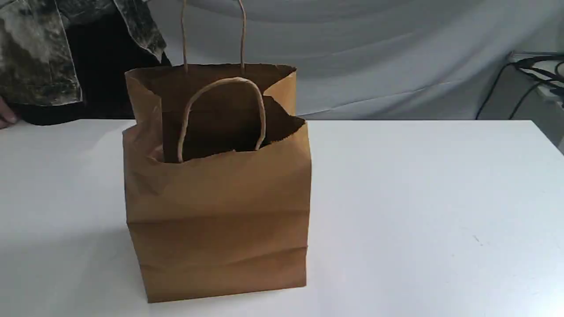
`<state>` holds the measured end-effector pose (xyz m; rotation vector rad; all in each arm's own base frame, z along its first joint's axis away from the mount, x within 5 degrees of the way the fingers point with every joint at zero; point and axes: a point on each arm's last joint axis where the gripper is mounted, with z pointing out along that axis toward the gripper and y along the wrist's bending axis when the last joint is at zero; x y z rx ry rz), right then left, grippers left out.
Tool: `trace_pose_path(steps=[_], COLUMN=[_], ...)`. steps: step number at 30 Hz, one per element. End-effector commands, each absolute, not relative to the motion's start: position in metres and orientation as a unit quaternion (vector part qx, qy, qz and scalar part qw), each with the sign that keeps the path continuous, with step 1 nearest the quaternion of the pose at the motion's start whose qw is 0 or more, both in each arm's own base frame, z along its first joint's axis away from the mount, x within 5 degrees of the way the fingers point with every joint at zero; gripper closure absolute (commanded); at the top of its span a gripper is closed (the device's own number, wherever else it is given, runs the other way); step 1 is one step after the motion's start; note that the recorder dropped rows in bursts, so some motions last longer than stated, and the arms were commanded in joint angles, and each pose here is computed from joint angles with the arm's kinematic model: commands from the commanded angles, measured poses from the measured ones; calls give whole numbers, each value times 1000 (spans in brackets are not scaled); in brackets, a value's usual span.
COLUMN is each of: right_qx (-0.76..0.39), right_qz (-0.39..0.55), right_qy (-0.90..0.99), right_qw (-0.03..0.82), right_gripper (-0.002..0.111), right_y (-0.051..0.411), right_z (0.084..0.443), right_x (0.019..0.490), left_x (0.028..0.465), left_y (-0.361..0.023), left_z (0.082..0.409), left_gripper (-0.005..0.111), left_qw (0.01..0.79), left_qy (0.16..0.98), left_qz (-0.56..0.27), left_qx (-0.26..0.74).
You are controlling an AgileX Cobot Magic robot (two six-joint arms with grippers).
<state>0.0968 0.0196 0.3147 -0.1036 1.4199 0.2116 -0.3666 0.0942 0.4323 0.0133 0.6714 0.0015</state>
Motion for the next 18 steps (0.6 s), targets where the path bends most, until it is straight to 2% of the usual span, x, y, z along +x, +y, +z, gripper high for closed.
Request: trace_pose_path(steps=[1,6,9,18], right_qx=[-21,36,37,42], right_qz=[85,76,65,71], right_qy=[682,694,725,714], right_qw=[726,715,685,696], right_gripper=[47,47,47,47], right_y=[14,4,3,3], right_z=[271,219,205,206], right_x=[94,78,71,63], left_x=[-367,-367,-367,-367], left_y=[94,94,94,94], left_z=[434,434,434,434], left_gripper=[45,45,45,45], left_qw=[944,944,944,944], left_qy=[329,329,329,329], left_qz=[3,3,3,4], left_qx=[5,5,5,4])
